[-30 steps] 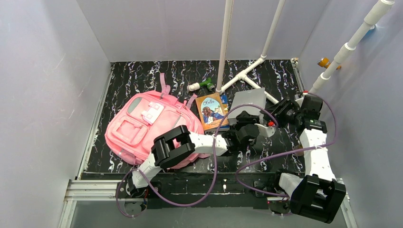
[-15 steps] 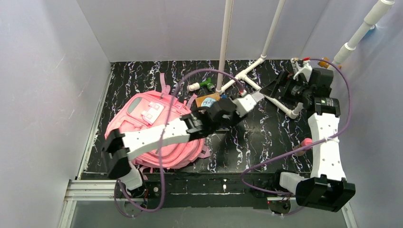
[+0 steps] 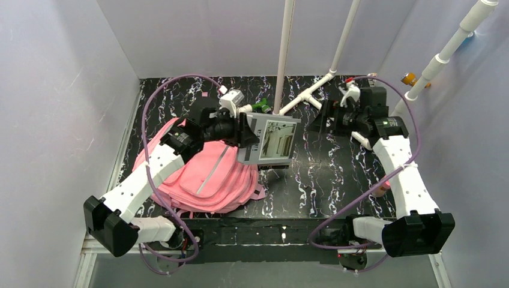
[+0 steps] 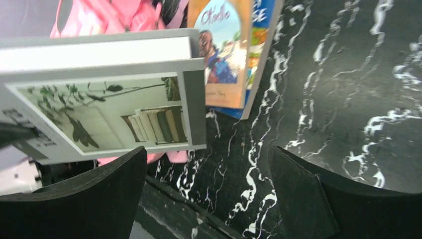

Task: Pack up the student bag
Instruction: Pick up the book from the center of the board.

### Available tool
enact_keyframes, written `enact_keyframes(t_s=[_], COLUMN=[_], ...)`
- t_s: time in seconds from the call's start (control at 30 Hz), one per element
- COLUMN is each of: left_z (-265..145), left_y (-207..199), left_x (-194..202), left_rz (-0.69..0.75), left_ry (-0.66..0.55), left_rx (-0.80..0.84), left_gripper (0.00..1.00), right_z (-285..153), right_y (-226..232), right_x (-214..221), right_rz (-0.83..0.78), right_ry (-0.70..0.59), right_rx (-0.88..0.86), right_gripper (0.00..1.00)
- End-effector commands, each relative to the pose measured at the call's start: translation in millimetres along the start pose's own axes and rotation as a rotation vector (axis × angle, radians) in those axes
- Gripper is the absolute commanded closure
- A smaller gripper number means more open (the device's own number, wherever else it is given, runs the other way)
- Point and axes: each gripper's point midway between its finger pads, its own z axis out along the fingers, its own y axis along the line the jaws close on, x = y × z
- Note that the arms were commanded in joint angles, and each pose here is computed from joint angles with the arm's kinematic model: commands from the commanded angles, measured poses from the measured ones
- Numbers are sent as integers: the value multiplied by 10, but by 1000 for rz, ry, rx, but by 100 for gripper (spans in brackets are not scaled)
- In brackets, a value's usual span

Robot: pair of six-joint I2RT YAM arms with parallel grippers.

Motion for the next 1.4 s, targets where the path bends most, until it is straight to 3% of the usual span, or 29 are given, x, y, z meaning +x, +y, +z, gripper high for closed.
enact_keyframes(t_s=[0.0,0.13,0.33,0.63,0.87,1.2,1.3,1.37], left_z=[-248,-361,-504,-622,-570,-570,-551,-513], left_y=[-327,-415,-530,-738,-768,-771,-740,-669], left_x=[74,250,375,547,651,711,701,664], left_rz=[-168,-186,-153,-91,-89,-86,-85,-77], left_ry=[140,290,309,344,402,427,423,401], left_rx=[296,468,558,649,643,634,600,535], left_gripper=[100,100,100,98,98,93,83,63], right_z=[40,127,271,-67,-251,-294,-331,-300], right_y=[309,715,1191,1928,2044,1993,1996,1993], right_x=[95,324,564,1019,1245,1422,1440,1428], right_rz=[-160,-321,-494,-420,-360,-312,-312,-307], right_ry=[-5,48,164,360,416,487,488,472], right_rx=[-110,-305,-458,-955,-1054,-1097,-1112,-1084], right_gripper=[2,2,2,2,7,52,69,85])
